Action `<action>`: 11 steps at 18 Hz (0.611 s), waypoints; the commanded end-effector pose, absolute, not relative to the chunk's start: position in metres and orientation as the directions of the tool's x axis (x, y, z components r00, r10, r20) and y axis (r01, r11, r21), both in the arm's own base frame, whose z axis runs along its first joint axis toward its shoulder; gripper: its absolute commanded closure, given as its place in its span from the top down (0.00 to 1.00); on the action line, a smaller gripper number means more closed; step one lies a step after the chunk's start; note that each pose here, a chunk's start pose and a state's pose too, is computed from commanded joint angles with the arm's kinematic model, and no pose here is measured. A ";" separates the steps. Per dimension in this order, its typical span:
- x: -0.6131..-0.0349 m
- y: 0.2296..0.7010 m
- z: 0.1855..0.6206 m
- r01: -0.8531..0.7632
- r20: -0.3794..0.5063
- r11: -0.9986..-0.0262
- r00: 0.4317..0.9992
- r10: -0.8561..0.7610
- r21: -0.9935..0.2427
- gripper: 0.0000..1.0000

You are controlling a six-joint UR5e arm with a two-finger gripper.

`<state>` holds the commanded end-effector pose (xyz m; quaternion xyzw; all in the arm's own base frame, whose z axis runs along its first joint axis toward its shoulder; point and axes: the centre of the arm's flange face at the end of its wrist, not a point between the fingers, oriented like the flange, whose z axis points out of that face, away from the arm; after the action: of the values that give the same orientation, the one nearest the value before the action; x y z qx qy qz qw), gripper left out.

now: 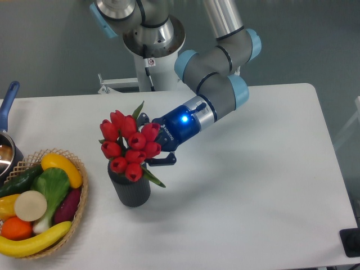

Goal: Insert the flowers into the vase
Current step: 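Push the tulips further down into the vase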

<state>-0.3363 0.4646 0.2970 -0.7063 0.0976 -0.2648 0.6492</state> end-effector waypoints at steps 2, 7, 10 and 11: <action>-0.335 0.465 0.296 0.208 0.250 -0.140 0.839 -0.483 -0.968 0.30; -0.328 0.461 0.284 0.221 0.270 -0.157 0.836 -0.478 -0.963 0.31; -0.326 0.460 0.282 0.223 0.272 -0.159 0.835 -0.478 -0.962 0.31; -0.325 0.461 0.281 0.222 0.272 -0.161 0.834 -0.481 -0.962 0.31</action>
<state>-0.3245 0.4614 0.2815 -0.7110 0.0910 -0.2738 0.6413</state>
